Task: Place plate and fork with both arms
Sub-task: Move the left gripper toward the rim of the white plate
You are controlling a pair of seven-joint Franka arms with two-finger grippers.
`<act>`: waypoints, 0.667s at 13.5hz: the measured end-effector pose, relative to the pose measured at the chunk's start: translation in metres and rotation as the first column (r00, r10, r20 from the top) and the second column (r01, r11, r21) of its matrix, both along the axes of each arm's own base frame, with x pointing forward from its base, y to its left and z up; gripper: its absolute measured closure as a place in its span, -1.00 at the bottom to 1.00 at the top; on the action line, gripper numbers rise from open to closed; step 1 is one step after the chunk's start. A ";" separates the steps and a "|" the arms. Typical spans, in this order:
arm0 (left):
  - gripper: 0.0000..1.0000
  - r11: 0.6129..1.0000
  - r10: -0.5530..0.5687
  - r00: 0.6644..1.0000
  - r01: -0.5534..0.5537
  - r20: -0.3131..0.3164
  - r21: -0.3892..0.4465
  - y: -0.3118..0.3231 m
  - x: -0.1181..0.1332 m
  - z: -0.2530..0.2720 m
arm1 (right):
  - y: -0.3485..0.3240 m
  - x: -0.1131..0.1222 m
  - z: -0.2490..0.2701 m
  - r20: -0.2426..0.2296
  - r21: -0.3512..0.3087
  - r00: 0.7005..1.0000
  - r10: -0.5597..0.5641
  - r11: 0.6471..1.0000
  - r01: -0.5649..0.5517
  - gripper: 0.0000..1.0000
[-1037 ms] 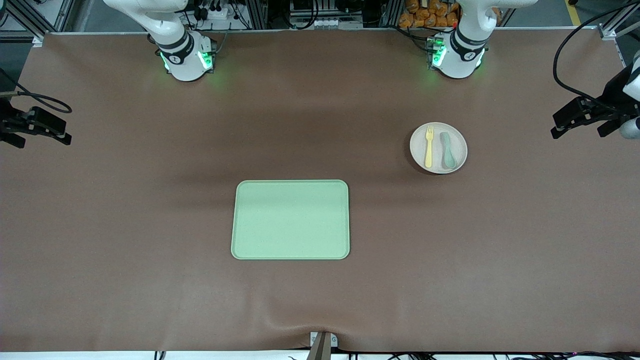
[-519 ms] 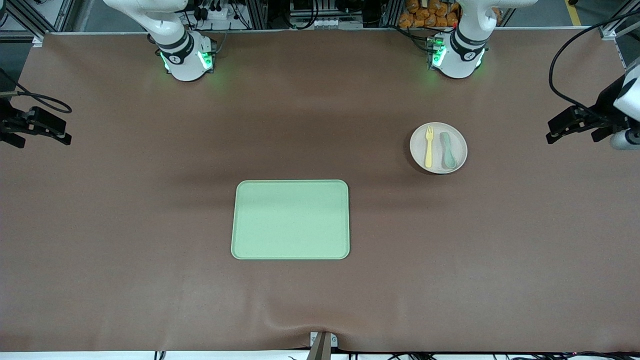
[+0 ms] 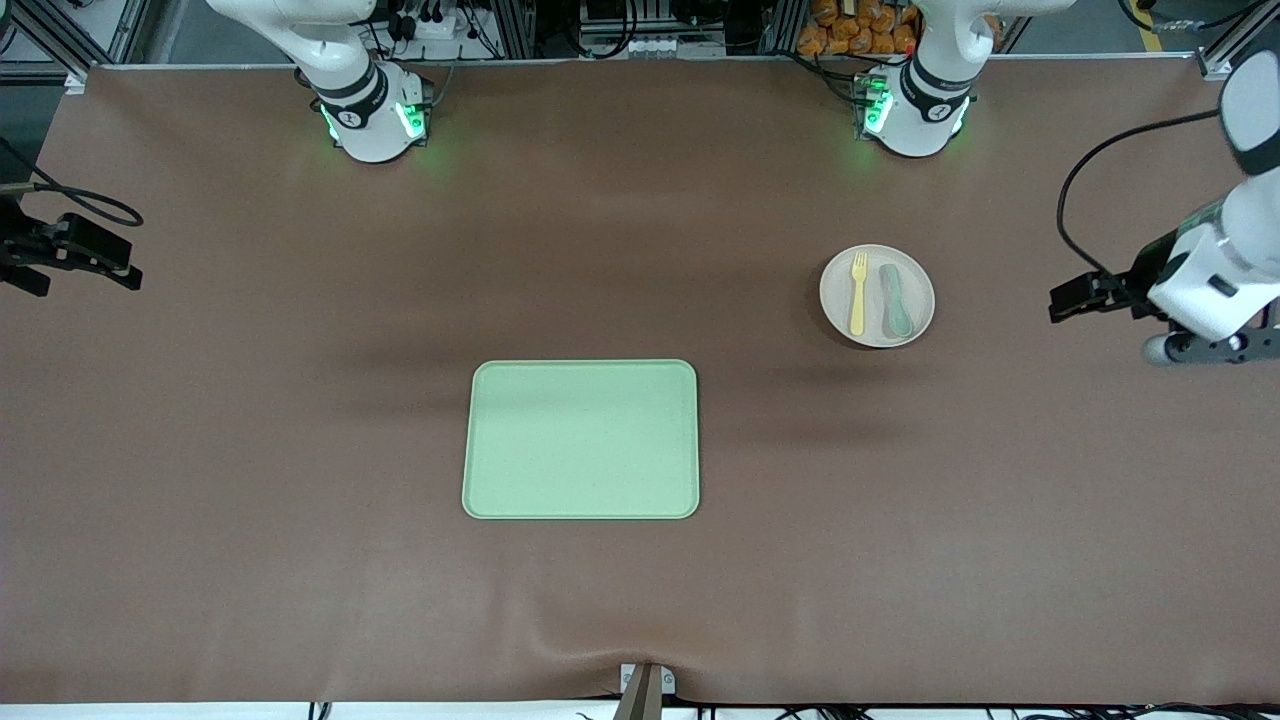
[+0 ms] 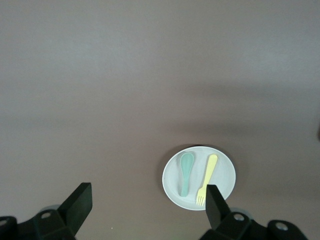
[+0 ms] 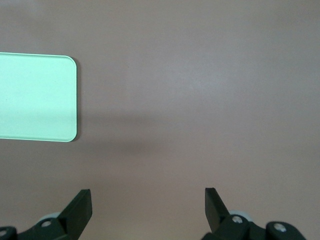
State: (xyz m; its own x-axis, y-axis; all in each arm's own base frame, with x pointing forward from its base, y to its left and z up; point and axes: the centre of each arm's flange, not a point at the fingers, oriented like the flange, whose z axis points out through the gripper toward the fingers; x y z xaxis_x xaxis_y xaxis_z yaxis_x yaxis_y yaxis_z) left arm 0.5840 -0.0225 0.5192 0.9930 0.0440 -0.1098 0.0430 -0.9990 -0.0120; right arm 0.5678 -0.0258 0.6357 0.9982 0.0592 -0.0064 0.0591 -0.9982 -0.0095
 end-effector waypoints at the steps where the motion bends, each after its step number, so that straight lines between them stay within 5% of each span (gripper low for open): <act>1: -1.00 1.000 0.003 1.000 -0.003 -0.011 0.001 0.002 0.001 -0.015 | 0.000 0.000 0.000 0.000 0.000 1.000 0.000 1.000 0.000 -1.00; 9: -1.00 0.991 0.027 0.996 -0.038 -0.086 -0.129 0.039 -0.023 -0.125 | 0.000 0.000 0.000 0.000 0.000 1.000 0.000 1.000 0.000 -1.00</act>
